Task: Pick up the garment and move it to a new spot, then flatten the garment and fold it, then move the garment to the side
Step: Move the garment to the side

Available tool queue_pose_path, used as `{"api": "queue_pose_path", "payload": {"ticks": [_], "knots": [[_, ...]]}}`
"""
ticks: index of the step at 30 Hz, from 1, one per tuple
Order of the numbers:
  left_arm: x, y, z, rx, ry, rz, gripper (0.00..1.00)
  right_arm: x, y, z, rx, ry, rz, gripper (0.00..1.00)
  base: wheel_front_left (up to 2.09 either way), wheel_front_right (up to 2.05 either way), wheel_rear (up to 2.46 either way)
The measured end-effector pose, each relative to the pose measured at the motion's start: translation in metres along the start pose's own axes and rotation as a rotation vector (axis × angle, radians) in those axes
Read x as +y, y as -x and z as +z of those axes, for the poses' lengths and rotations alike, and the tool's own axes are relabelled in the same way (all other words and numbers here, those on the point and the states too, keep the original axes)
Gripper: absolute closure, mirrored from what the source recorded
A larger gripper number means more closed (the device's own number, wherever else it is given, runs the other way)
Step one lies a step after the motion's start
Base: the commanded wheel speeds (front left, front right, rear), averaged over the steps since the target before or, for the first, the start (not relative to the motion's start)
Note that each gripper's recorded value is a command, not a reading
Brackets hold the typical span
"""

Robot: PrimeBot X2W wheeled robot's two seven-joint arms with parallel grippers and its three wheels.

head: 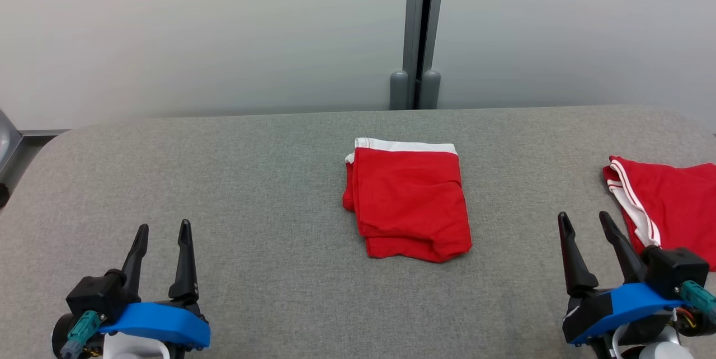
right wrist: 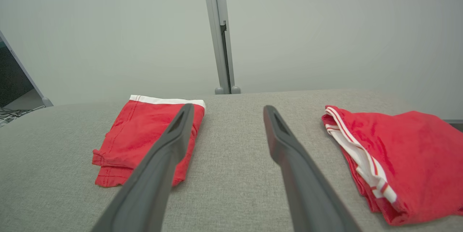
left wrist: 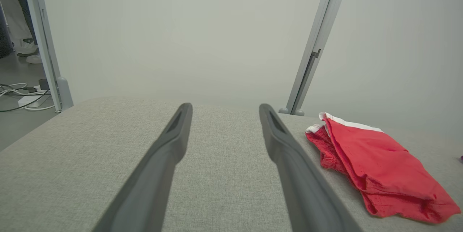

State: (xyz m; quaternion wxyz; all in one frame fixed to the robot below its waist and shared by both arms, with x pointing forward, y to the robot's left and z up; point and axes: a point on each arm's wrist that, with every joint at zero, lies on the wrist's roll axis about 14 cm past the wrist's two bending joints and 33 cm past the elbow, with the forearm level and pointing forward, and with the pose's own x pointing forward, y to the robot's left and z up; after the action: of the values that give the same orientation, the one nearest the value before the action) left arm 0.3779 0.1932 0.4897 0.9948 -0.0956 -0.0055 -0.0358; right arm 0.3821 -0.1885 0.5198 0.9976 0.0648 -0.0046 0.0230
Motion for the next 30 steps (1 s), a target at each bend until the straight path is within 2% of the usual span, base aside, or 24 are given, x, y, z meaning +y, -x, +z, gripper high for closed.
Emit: {"api": "queue_pose_path", "payload": {"ticks": [22, 30], "knots": [[0.001, -0.001, -0.004, 0.01, 0.001, 0.006, 0.0, 0.006, -0.002, -0.01, 0.027, -0.01, 0.012, 0.0, 0.0, 0.0, 0.0], [-0.001, -0.009, -0.004, 0.009, 0.006, 0.001, 0.0, 0.025, -0.025, -0.01, 0.072, -0.031, 0.07, 0.0, 0.0, 0.0, 0.0]]}}
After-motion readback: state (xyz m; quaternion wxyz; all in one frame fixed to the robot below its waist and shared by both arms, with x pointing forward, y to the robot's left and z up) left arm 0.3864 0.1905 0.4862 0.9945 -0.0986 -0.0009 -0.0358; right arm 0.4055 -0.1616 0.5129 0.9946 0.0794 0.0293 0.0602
